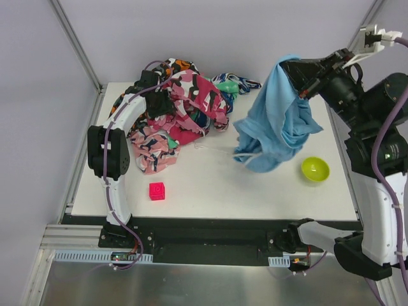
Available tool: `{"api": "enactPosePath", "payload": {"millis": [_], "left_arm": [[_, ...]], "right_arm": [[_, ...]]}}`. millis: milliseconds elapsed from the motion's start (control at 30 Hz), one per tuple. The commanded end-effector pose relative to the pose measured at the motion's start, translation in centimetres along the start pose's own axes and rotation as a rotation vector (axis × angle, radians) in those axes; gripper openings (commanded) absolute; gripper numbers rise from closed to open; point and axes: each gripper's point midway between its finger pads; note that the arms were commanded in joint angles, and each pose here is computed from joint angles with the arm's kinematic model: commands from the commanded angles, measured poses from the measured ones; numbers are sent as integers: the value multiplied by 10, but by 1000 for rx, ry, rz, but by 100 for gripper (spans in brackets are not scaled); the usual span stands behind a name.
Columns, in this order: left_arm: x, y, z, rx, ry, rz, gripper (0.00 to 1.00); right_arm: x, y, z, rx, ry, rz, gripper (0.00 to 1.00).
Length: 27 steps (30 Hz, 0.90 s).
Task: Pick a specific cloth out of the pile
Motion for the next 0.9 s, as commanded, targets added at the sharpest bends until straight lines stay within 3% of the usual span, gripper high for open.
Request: {"api": "enactPosePath", "payload": {"millis": [0, 233, 367, 400, 633, 867], "left_arm": [[15, -18, 8, 30, -29, -57, 61], [-9, -67, 15, -11, -8, 47, 71], [-22, -99, 16, -68, 23, 77, 89], [-24, -108, 16, -84, 31, 82, 99], [-39, -163, 19, -204, 79, 101, 99], [-48, -206, 31, -313, 135, 78, 99]], "right_arm": [[-12, -11, 11, 27, -37, 35, 1], [-31, -28, 54, 131, -7, 74, 1], [-35, -34, 70, 170, 15, 79, 1], [-36, -35, 73, 175, 22, 82, 1], [-59, -48, 103, 209, 65, 156, 1], [-94, -81, 121, 149, 65, 336, 1]]}}
Point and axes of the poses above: each gripper's point midway between its finger pads, its own y axis out along the fingers, its own x axis along the line the jaws close on, z = x × y, and after that the axes turned 8 degrees about y, right-handed
